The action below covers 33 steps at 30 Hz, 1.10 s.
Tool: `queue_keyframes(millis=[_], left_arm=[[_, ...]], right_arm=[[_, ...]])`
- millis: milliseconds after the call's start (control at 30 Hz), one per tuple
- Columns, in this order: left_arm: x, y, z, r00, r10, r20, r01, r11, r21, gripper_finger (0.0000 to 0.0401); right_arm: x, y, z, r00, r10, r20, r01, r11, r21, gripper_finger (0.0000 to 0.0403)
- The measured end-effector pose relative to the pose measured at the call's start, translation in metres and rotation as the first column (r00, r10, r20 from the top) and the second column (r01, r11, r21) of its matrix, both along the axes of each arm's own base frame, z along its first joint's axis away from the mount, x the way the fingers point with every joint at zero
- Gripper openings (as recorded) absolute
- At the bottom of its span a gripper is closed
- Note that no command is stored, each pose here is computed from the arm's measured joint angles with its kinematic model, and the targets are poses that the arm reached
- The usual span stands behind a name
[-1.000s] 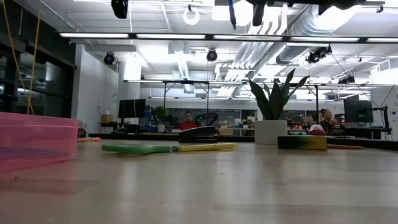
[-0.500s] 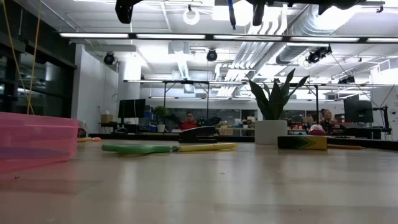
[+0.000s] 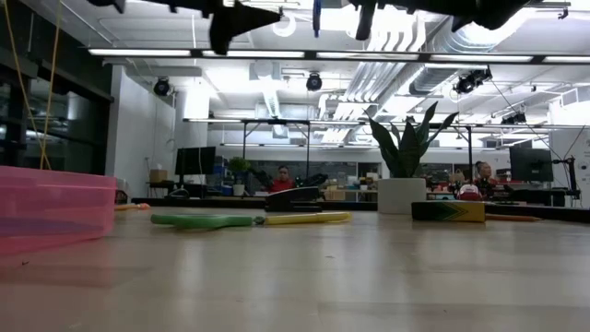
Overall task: Pack school essentials
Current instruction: Put the blue pen into the supply box
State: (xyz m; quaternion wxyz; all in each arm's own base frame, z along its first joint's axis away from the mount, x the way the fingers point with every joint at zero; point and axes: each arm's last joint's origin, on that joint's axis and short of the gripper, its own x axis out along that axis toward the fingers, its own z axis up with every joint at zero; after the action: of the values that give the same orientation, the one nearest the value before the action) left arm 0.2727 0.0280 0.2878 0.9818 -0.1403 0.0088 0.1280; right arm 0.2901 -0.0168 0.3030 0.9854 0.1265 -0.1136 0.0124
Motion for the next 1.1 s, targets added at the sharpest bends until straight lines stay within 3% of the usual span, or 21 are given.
queue_keyframes(millis=[200,433,667,833,1100], left_arm=[[0.028,0.0,0.004,0.997,-0.078,-0.01,0.078,0.997,-0.01,0.0254],[0.052,0.004,-0.001,0.999,-0.02,-0.034,0.02,1.0,-0.023,0.0255],[0.06,0.004,-0.003,0.999,-0.024,-0.046,0.023,0.999,-0.025,0.0248],[0.06,0.004,-0.002,0.998,-0.025,-0.049,0.025,1.0,-0.006,0.0193],[0.052,0.004,0.009,0.999,-0.009,-0.039,0.011,0.998,0.062,0.0054]], right_arm=[[0.001,0.001,-0.001,1.0,-0.019,-0.002,0.019,1.0,0.008,0.0],[0.0,0.002,0.003,0.999,-0.01,0.042,0.009,1.0,0.02,0.0],[0.0,0.002,0.002,0.999,-0.009,0.035,0.008,1.0,0.02,0.0],[0.0,0.001,0.002,0.999,-0.011,0.035,0.01,1.0,0.013,0.0],[0.0,0.002,0.002,0.999,-0.01,0.034,0.01,1.0,0.013,0.0]])
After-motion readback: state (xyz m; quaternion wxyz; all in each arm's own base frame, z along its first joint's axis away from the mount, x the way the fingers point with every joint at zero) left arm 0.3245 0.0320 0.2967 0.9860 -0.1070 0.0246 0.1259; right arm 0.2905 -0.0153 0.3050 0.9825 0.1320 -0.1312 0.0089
